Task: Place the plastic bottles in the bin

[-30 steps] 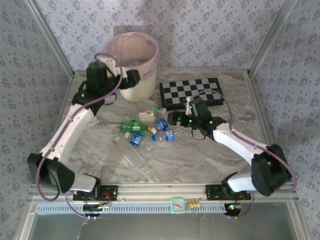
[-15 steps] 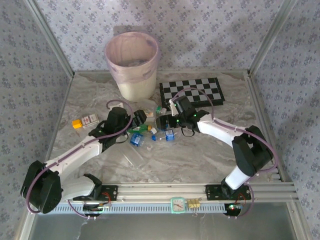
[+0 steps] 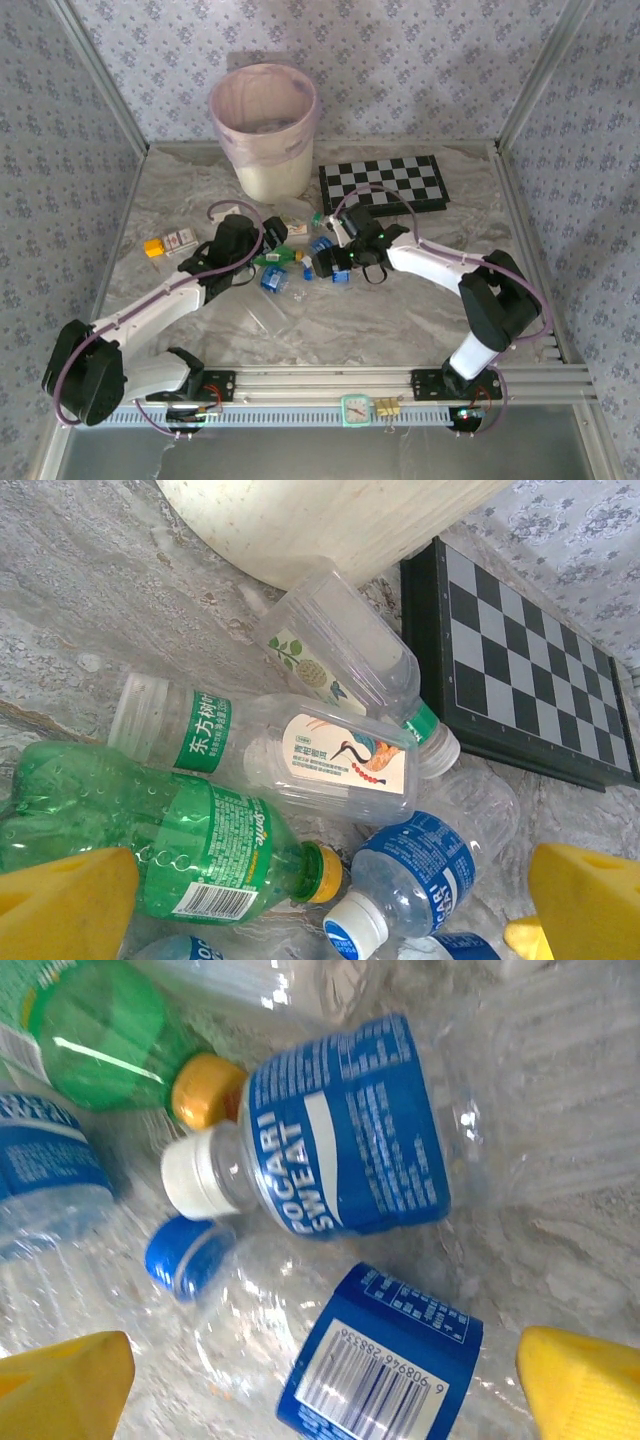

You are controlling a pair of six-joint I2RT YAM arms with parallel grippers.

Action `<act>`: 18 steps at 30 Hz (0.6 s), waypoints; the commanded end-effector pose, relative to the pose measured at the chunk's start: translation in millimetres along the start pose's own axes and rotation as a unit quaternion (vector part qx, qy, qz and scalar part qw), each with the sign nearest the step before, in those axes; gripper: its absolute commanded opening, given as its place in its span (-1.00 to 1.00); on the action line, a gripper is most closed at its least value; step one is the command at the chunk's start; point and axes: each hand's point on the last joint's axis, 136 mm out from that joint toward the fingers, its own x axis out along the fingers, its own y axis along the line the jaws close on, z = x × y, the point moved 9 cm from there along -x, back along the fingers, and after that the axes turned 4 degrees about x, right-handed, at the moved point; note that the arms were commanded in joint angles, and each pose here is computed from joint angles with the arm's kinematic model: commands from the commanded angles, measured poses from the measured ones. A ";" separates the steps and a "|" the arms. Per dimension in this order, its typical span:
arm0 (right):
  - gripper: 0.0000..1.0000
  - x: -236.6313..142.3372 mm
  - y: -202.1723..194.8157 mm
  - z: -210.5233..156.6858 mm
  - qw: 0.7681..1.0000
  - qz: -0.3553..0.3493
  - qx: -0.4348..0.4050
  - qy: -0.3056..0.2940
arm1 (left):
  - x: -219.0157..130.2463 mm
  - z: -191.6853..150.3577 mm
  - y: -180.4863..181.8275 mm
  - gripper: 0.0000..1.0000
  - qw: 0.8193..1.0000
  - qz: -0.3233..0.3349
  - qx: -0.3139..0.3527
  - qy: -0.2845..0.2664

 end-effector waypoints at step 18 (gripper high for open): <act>0.77 1.0 12.3 -37.3 0.984 -0.068 -0.122 0.113 | 3.3 15.2 -19.5 1.00 1.000 -0.022 0.000 -0.020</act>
